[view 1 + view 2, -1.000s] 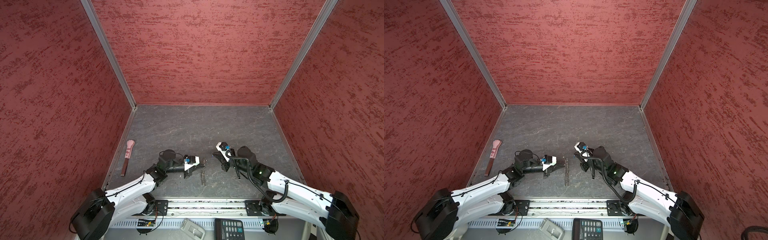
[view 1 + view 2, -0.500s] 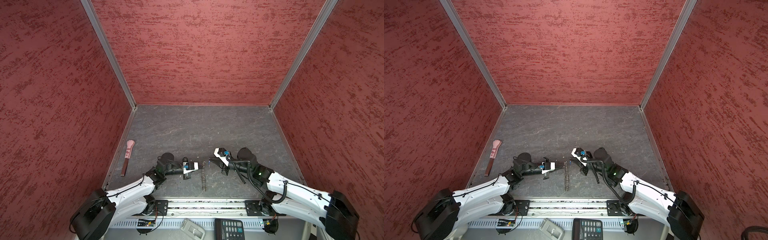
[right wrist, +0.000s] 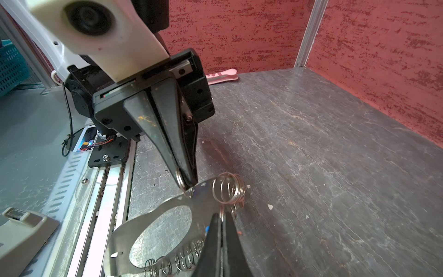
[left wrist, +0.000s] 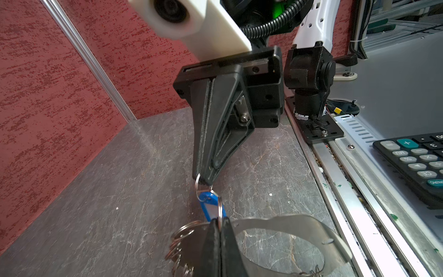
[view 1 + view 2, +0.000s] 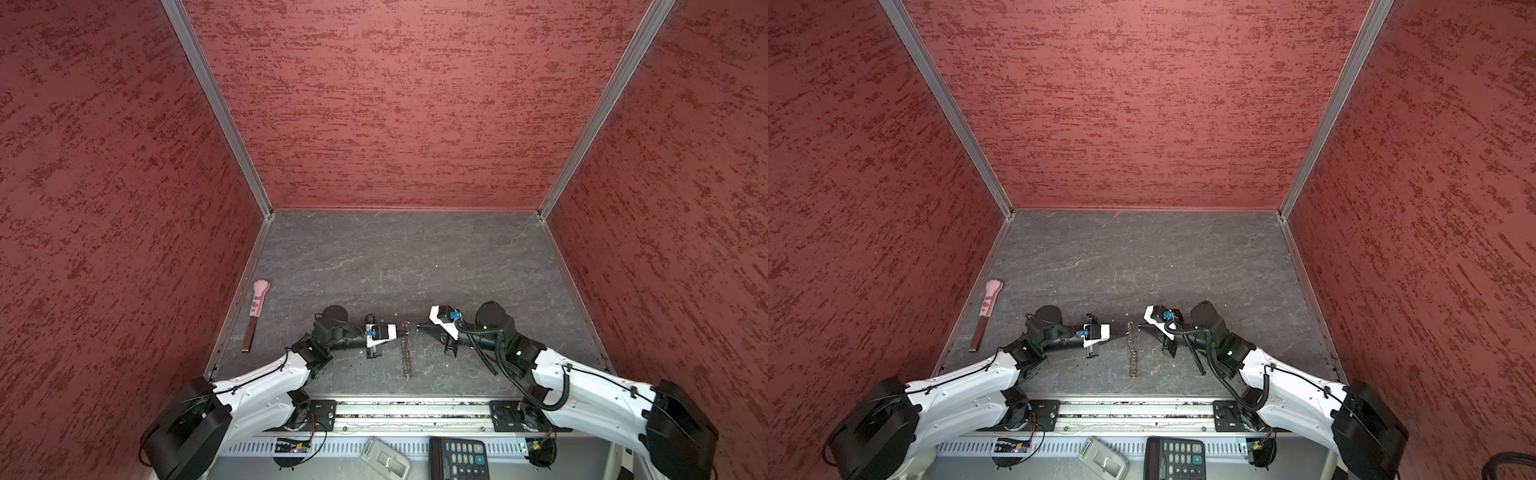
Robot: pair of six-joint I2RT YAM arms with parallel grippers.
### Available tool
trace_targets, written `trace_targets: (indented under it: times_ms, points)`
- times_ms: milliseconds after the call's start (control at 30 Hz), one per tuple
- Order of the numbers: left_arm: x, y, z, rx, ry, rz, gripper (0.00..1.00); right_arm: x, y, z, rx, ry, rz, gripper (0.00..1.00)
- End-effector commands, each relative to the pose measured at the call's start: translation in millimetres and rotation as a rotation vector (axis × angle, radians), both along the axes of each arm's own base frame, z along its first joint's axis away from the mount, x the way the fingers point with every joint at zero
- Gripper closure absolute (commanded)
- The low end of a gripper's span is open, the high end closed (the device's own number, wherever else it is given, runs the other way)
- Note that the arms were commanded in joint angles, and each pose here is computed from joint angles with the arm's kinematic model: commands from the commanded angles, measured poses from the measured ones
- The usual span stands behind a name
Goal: Attach keys to a key ring
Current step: Insert the key into the keyring.
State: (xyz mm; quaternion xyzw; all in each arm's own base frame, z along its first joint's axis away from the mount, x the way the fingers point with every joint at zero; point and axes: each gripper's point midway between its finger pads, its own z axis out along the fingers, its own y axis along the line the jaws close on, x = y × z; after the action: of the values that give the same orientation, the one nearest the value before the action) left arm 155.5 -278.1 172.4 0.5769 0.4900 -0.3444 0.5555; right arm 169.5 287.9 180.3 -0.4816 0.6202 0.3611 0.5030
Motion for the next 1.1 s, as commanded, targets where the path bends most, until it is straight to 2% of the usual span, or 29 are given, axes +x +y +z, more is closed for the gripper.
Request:
trace_targets:
  times_ms: [0,600,1067]
  points:
    - [-4,-1,6,-0.028,0.012,-0.036,1.00,-6,1,18,0.063,-0.097,0.043,1.00]
    - [-12,-5,1,-0.011,0.089,-0.124,1.00,-33,0,20,0.112,-0.242,0.182,1.00]
    - [-13,-6,1,-0.011,0.099,-0.138,1.00,-43,1,19,0.125,-0.246,0.242,1.00]
